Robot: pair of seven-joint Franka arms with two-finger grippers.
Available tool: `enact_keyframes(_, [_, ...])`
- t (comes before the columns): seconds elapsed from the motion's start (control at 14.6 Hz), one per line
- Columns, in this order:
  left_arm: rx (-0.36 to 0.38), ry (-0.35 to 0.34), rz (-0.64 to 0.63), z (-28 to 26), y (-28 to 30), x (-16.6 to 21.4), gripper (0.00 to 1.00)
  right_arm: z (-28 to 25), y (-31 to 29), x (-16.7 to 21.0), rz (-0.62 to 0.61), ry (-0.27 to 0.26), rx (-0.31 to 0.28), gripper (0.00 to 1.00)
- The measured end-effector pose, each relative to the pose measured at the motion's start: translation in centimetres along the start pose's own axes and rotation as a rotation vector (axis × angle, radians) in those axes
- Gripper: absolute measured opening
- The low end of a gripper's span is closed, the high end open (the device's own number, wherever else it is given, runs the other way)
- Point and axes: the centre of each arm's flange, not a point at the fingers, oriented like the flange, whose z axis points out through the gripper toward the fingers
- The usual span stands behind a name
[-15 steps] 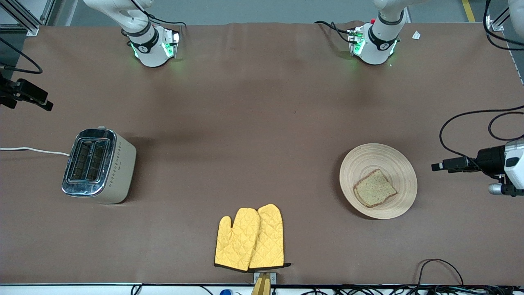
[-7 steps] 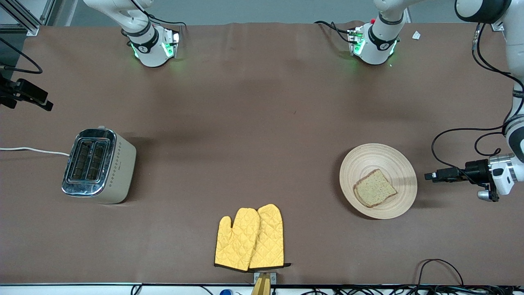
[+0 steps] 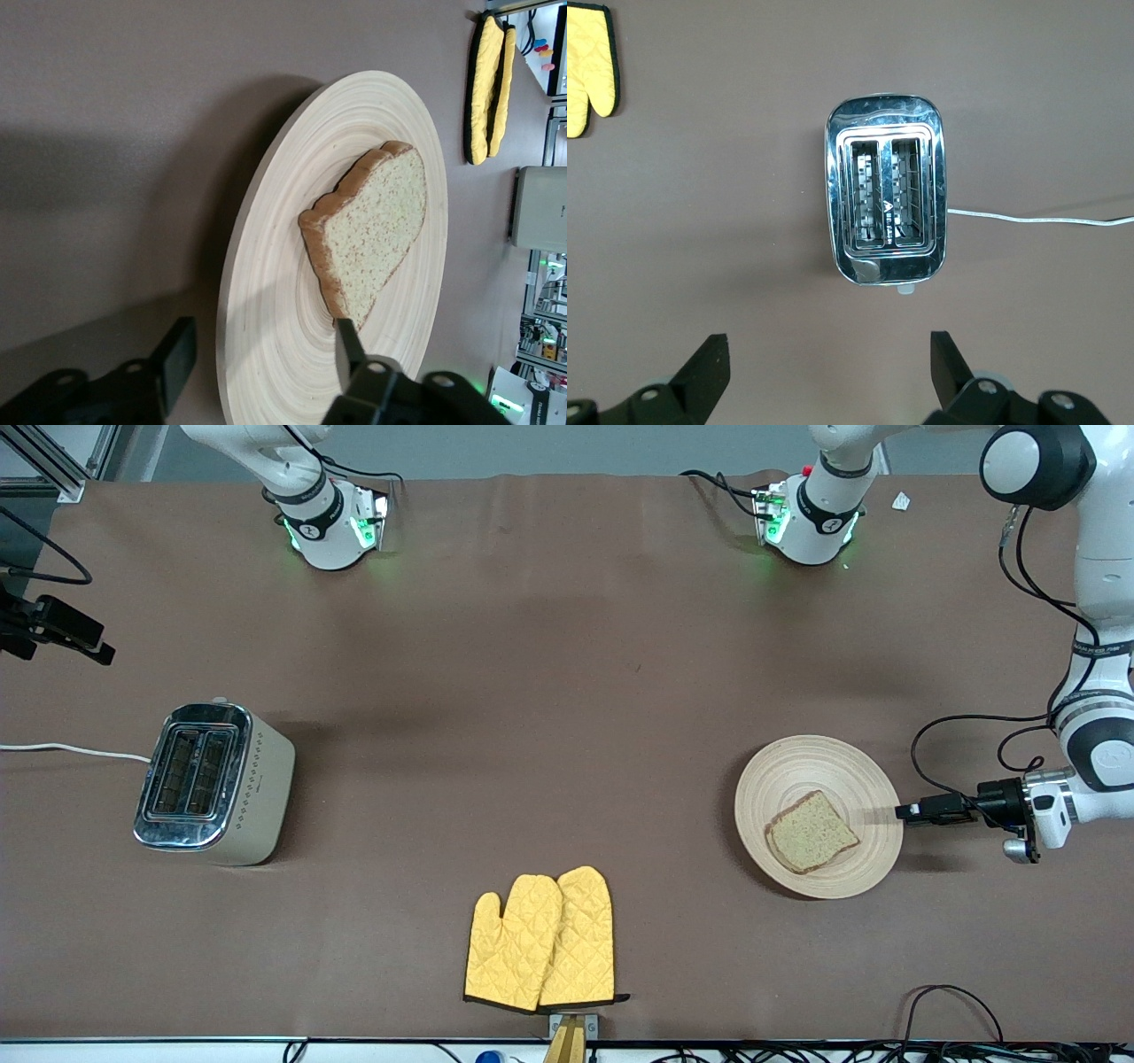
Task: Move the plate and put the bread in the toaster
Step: 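Close the left gripper on the wooden plate rim, then slide the plate with the left gripper toward the toaster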
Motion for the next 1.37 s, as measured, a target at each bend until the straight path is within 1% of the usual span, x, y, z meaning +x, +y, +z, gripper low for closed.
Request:
enact_keyframes(0.07, [-0.006,-0.001,0.004,0.3,-0.3,-0.1,0.63,0.0,0.0,0.0,0.0,0.0,0.0,1.0])
enact_keyframes(0.14, [-0.009,-0.003,0.003,0.6,-0.6,-0.2,0.63,0.0,0.0,0.0,0.0,0.0,0.0,1.0])
enact_keyframes(0.21, [-0.015,-0.004,0.001,0.9,-0.8,-0.2,0.55,0.0,0.0,0.0,0.0,0.0,0.0,1.0])
enact_keyframes(0.27, [-0.024,0.0,-0.004,1.2,-1.0,-0.2,0.55,0.0,0.0,0.0,0.0,0.0,0.0,1.0])
enact_keyframes(0.41, [-0.035,0.003,-0.007,1.6,-1.3,-0.3,0.45,0.0,0.0,0.0,0.0,0.0,0.0,1.0])
enact_keyframes(0.48, [-0.039,0.003,-0.003,1.8,-1.5,-0.4,0.45,0.0,0.0,0.0,0.0,0.0,0.0,1.0])
enact_keyframes(0.55, [-0.042,0.003,0.002,2.0,-1.7,-0.4,0.4,0.0,0.0,0.0,0.0,0.0,0.0,1.0])
enact_keyframes(0.62, [-0.044,0.001,0.01,2.2,-1.8,-0.5,0.29,0.0,0.0,0.0,0.0,0.0,0.0,1.0])
enact_keyframes(0.69, [-0.045,0.0,0.013,2.3,-1.9,-0.5,0.29,0.0,0.0,0.0,0.0,0.0,0.0,1.0])
enact_keyframes(0.75, [-0.046,0.0,0.014,2.3,-2.0,-0.5,0.25,0.0,0.0,0.0,0.0,0.0,0.0,1.0])
enact_keyframes(0.82, [-0.053,0.002,0.015,2.3,-1.9,-0.5,0.13,0.0,0.0,0.0,0.0,0.0,0.0,1.0])
enact_keyframes(0.89, [-0.075,0.006,0.023,2.0,-1.6,-0.4,0.11,0.0,0.0,0.0,0.0,0.0,0.0,1.0])
enact_keyframes(1.17, [-0.081,0.01,0.047,2.1,-0.6,0.3,0.1,0.0,0.0,0.0,0.0,0.0,0.0,1.0])
enact_keyframes(1.37, [-0.112,0.005,0.103,3.5,2.6,1.9,0.09,0.0,0.0,0.0,0.0,0.0,0.0,1.0])
